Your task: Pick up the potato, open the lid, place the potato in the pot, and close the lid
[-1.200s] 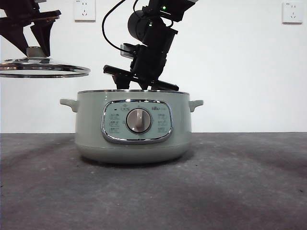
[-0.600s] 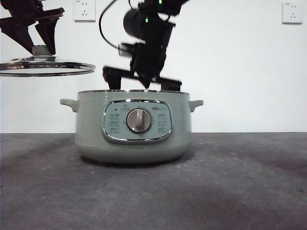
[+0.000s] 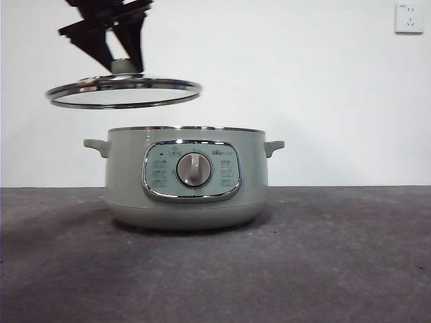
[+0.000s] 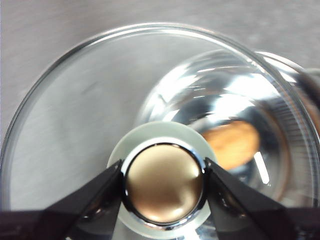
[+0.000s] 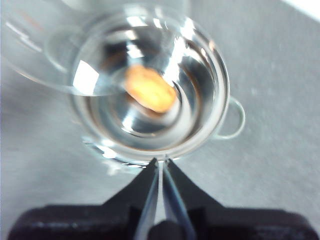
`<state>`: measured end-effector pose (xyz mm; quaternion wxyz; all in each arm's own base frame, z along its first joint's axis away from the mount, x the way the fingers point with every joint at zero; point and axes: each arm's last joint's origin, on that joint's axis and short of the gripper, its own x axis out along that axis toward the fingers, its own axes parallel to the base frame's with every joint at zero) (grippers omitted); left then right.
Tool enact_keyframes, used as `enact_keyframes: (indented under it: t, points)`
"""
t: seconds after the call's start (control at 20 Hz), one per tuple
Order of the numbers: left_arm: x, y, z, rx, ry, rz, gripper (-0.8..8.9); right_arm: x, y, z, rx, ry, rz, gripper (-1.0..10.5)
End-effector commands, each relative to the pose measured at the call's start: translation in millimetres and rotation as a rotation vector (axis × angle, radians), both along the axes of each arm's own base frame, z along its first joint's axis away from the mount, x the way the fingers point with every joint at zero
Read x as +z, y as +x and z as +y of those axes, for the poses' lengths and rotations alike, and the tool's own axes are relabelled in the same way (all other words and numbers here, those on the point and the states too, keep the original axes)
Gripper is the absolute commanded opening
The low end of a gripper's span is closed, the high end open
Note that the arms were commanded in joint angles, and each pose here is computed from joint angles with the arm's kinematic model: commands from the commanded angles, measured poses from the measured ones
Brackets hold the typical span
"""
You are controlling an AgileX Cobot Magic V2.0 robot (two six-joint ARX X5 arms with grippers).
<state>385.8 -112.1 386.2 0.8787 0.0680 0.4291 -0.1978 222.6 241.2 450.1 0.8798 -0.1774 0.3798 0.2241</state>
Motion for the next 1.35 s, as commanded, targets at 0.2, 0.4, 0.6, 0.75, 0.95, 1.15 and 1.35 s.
enact_keyframes:
  t: [0.2,0.4,0.6,0.75,0.95,1.15,1.35]
  points:
    - [6.9,-13.7,-35.9,-0.075,-0.029,-0.029,-0.09,30.9,-53.4,-36.2,0.126,0.121,0.009,0.2]
    - [-5.3,-16.6,-64.6,-0.138,-0.016,0.002,-0.09,19.3,-84.7,-67.2,0.153,0.135,0.071,0.2]
    - [-20.0,-14.9,-82.5,-0.133,0.056,0.016,-0.09,-1.2,-107.3,-96.9,0.122,0.122,0.11,0.2]
    - [-24.2,-13.6,-87.7,-0.141,0.053,0.022,-0.09,-12.2,-120.8,-114.5,0.1,0.131,0.126,0.2]
    - [-37.5,-5.5,-91.8,-0.138,0.061,0.047,-0.09,-25.1,-133.4,-131.0,0.08,0.139,0.14,0.2]
    - [-57.6,3.9,-97.5,-0.129,0.075,0.098,-0.09,-35.4,-141.0,-141.0,0.079,0.131,0.146,0.2]
    - [-63.9,7.5,-102.8,-0.135,0.073,0.094,-0.09,-38.2,-144.4,-145.3,0.079,0.133,0.144,0.2]
